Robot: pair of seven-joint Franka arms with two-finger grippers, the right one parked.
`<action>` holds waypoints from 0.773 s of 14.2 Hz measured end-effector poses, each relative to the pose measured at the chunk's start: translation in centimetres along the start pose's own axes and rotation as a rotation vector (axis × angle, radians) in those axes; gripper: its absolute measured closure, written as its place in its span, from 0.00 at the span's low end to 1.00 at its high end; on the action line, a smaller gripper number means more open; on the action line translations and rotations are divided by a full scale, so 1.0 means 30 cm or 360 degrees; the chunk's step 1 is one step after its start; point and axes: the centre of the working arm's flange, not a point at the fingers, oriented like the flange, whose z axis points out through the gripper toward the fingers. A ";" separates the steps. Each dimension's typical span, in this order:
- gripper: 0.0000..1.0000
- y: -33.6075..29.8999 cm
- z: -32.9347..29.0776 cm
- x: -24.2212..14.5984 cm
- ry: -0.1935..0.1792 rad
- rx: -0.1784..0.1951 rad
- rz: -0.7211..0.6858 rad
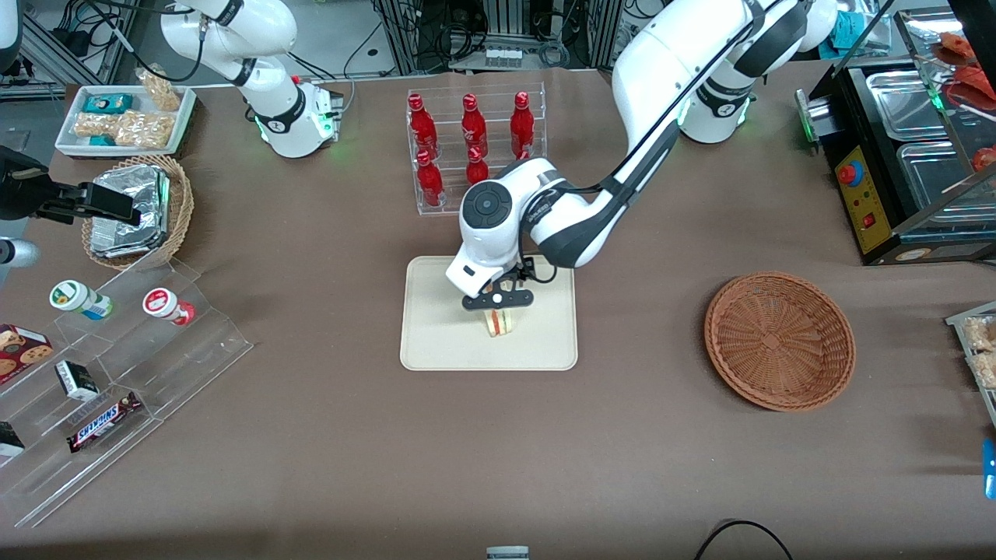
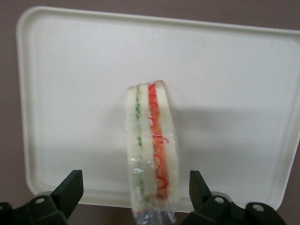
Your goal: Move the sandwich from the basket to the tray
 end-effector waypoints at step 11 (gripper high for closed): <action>0.00 -1.024 -0.811 0.260 -0.0333 0.0122 -0.0022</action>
